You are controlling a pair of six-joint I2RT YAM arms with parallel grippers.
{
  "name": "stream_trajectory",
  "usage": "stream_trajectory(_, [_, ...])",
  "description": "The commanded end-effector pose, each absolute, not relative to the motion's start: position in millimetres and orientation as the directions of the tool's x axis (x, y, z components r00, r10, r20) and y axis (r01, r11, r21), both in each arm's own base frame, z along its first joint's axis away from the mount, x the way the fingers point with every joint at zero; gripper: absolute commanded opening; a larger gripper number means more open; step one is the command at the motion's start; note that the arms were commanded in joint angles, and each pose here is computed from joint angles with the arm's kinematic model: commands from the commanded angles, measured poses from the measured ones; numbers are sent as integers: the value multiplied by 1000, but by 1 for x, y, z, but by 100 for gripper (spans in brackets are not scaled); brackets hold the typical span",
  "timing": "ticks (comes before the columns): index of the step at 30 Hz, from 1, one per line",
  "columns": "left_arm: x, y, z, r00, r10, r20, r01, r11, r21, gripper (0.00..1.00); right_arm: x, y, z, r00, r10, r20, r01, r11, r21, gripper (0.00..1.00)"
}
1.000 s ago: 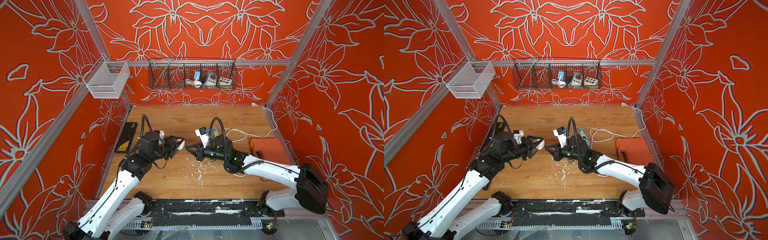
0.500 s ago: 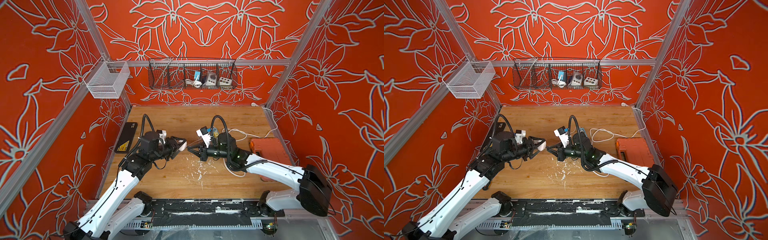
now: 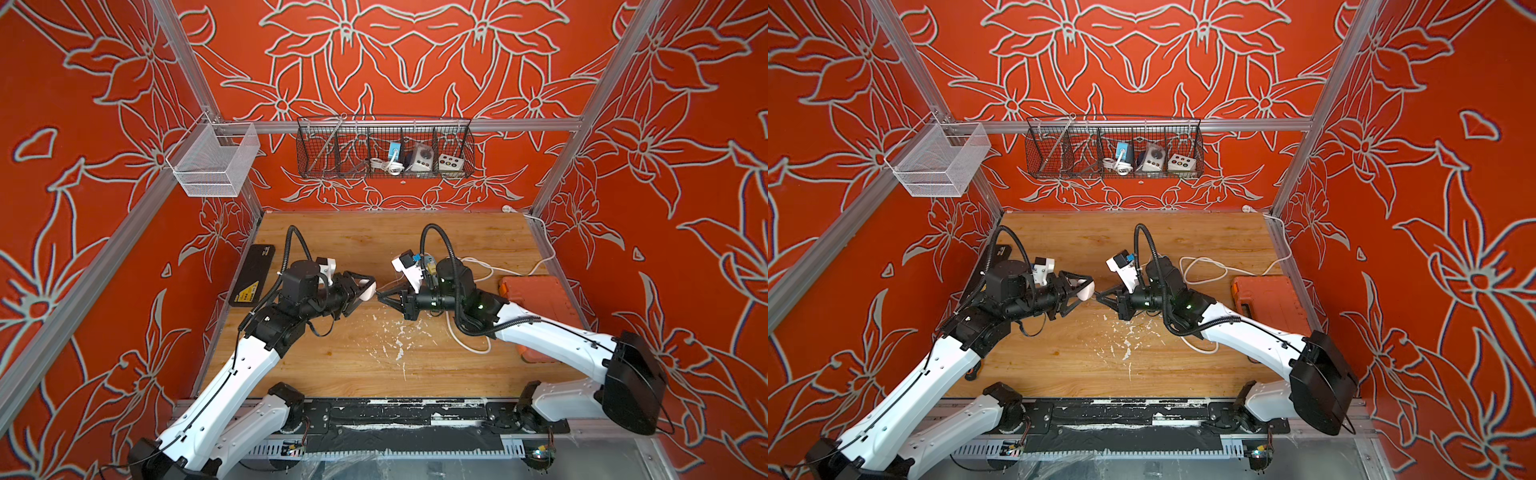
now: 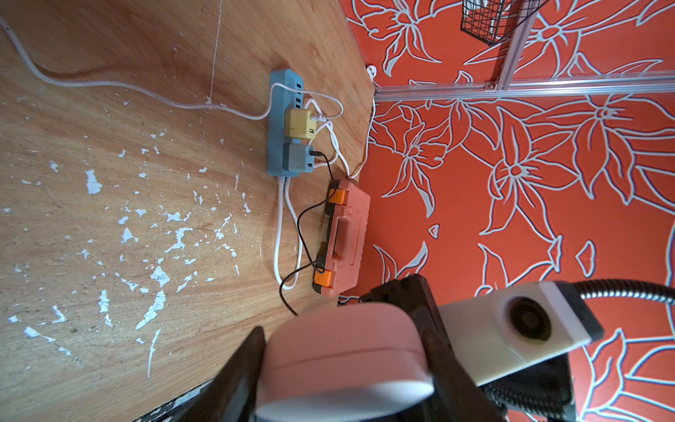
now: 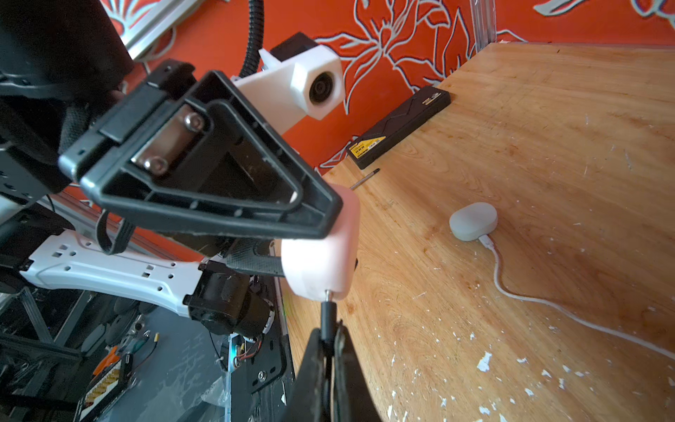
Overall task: Charge the bluetooth headset
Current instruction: Insert the charging cable into the bluetooth headset.
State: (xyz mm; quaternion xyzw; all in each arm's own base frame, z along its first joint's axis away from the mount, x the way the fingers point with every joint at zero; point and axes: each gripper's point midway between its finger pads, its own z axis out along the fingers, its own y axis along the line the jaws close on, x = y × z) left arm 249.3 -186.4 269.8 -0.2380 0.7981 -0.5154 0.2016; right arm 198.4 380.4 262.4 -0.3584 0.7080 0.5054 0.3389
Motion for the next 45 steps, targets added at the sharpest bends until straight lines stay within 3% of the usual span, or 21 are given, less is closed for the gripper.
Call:
stream_trajectory(1, [236,-203,292,-866,-493,-81,-93,318,-944,18,193,381,281,-451,-174,-876,-889,173,423,0])
stream_trajectory(6, [235,-203,291,-867,-491,-85,-93,326,-941,18,199,381,283,-498,-200,-844,-864,201,462,0])
stream_trajectory(10, [235,-203,290,-868,-489,-85,-94,329,-940,17,213,381,289,-591,-115,-798,-795,252,552,0])
stream_trajectory(13, [235,-203,289,-869,-489,-81,-95,325,-941,17,211,385,297,-623,-70,-779,-773,208,599,0])
stream_trajectory(23, [233,-206,289,-882,-465,-80,-87,327,-941,15,199,377,272,-462,-277,-842,-886,196,421,0])
stream_trajectory(30, [234,-209,291,-889,-451,-74,-82,316,-945,12,197,374,285,-400,-252,-881,-914,177,365,0])
stream_trajectory(45, [231,-211,293,-897,-437,-71,-73,303,-950,11,207,385,302,-621,-9,-784,-780,100,617,0])
